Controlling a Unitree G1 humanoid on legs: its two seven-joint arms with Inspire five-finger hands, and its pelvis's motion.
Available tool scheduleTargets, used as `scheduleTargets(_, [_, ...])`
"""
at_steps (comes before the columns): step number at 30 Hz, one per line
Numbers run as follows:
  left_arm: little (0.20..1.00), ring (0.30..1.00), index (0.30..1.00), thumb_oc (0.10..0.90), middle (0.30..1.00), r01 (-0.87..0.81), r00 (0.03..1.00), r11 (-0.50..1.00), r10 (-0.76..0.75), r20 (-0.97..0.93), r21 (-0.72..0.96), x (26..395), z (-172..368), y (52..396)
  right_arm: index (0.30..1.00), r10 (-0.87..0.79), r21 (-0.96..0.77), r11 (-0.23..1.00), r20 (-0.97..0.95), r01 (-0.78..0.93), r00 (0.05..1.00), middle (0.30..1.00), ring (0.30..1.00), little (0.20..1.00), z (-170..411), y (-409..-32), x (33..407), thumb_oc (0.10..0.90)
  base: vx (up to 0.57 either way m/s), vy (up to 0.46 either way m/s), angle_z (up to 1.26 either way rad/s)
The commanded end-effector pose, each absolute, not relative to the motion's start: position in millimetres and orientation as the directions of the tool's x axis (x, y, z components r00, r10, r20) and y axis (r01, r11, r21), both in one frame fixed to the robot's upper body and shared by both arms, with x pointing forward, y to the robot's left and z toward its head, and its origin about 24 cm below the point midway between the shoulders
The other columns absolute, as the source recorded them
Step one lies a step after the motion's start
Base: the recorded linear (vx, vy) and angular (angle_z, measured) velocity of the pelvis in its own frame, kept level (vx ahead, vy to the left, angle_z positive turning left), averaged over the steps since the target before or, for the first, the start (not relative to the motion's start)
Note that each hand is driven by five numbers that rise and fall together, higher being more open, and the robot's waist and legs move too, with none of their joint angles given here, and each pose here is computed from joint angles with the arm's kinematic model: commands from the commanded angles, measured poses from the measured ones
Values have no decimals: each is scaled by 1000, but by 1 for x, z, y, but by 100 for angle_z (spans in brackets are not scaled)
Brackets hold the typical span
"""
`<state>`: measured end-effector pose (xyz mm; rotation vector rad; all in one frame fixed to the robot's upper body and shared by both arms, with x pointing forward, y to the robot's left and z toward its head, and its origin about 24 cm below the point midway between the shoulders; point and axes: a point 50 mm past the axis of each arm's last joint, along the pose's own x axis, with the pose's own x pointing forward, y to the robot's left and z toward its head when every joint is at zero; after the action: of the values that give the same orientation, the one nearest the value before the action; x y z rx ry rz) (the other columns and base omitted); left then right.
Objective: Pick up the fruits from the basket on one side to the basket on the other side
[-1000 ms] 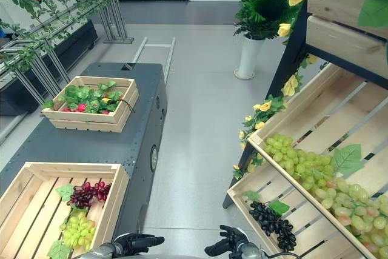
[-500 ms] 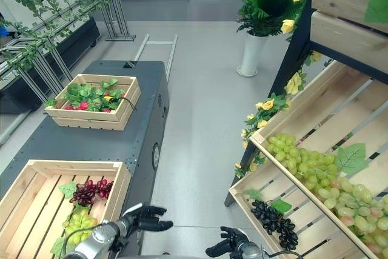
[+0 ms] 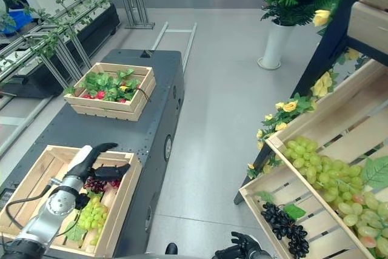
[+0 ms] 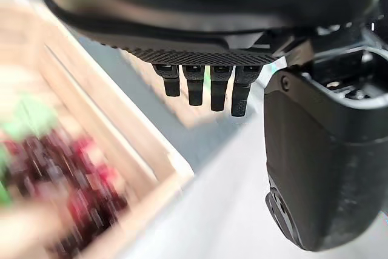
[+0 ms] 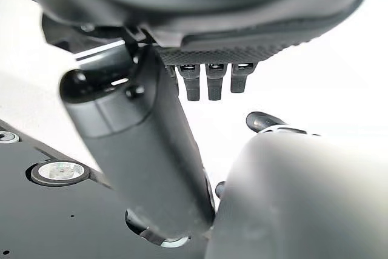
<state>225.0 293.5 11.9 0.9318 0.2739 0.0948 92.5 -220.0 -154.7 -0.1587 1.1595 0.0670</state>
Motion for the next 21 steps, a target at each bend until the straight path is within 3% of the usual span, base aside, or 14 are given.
scheduleTargets(1, [900,900,900,800,900,-319,934,378,282,220,869,247,86,322,900,22,-82,974,-893,-211,450,900,900,900,-153,-207,99,800,31,20,5])
scheduleTargets(8, [900,900,900,800,900,-374,860,170,432,272,912,225,85,361,900,28,-105,957,-893,-270,448,900,900,900,-152,-211,96,800,25,45,2])
scheduleTargets(21, [900,900,900,800,900,-329,821,27,502,272,944,216,85,390,900,71,-131,933,-846,-335,528,900,900,900,-141,-206,131,800,-40,40,13])
